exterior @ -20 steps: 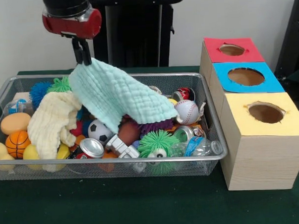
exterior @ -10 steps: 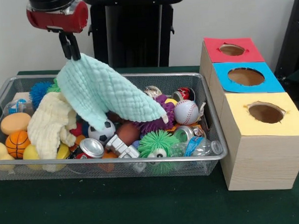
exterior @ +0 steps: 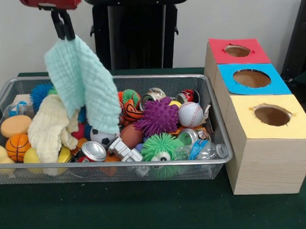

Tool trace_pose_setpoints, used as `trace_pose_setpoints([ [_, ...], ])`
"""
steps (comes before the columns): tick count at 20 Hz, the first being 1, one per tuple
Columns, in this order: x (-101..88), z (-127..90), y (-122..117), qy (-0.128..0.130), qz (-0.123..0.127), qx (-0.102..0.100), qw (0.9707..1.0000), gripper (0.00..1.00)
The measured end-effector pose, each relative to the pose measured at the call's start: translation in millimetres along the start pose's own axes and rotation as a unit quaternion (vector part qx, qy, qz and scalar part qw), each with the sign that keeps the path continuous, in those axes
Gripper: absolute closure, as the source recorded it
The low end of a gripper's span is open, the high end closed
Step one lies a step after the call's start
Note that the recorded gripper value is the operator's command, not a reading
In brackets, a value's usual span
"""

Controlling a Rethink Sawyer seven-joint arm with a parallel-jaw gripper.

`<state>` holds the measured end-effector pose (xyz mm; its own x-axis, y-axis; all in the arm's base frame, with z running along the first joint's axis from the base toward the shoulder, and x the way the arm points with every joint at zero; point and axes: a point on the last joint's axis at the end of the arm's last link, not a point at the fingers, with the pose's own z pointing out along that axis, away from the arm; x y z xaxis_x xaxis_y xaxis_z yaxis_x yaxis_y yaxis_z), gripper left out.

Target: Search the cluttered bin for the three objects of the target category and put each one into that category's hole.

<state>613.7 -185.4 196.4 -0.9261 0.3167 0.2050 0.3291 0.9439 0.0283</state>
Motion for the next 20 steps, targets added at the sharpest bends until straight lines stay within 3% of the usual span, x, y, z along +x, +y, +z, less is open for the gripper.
trace_pose_setpoints([
  [7,4.8,-48.3,-8.8,0.014,-0.001,0.021,0.9997,1.0],
  [11,4.5,-66.2,-9.7,0.004,0.001,0.029,0.9996,1.0],
  [20,4.7,-76.1,-7.7,-0.005,0.0,0.033,0.9994,1.0],
])
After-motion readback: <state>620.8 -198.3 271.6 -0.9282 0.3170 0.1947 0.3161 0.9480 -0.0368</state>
